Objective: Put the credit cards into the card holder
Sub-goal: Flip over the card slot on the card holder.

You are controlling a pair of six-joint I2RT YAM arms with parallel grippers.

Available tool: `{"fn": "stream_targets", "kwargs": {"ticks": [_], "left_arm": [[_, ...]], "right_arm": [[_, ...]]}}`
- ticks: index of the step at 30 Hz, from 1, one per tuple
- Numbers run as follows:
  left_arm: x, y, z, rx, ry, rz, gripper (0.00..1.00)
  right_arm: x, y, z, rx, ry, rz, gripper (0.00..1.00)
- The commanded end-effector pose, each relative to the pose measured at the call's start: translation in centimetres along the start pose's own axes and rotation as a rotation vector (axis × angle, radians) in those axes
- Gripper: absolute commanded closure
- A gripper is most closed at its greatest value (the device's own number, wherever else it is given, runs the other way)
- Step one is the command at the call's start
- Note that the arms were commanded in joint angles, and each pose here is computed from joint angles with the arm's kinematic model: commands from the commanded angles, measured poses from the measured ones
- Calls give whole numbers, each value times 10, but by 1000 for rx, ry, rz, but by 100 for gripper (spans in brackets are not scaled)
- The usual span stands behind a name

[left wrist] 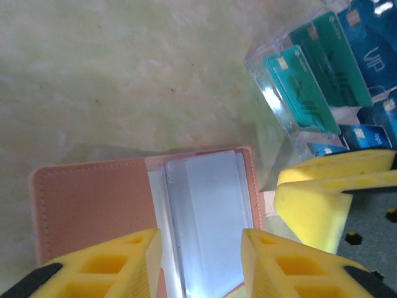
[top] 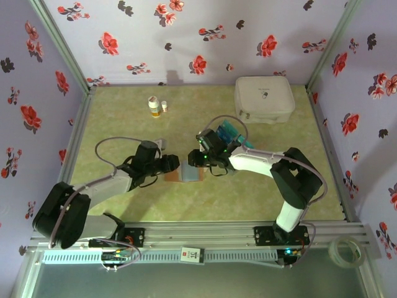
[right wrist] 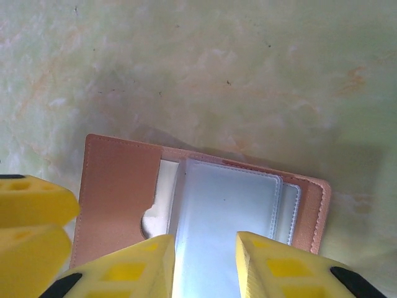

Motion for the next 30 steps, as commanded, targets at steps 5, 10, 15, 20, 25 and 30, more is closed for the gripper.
{"fn": "stream_targets", "kwargs": {"ticks": [5, 10, 15, 20, 25, 30], "left_arm": [[9, -7, 12, 35, 17, -2, 62], [12, -2, 16, 16, 17, 1, 62], [14, 2, 16, -4, 22, 17, 62], [18, 7, 16, -25, 36, 34, 63], [21, 13, 16, -48, 40, 50, 63], [24, 19, 17, -70, 49, 69, 63]], "right_arm": [[1, -7, 8, 14, 13, 10, 68], [1, -7, 13, 11, 23, 9, 68], [-1, -5, 13, 5, 26, 6, 68], [-2, -4, 13, 5, 34, -4, 68], [-5, -2, 14, 5, 39, -13, 68], [-6, -1, 14, 7, 48, -21, 68]]}}
Point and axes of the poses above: each hand's point on the last joint's axis, 136 mm out from that joint toward the fingers, its own z axis out along the fingers, its own y axis along the line the jaws close on, x = y × z, the point moved 4 cm from there along -z, back along the fingers, and after that the axes turned 5 degrees about -z, right-handed, at the moved point
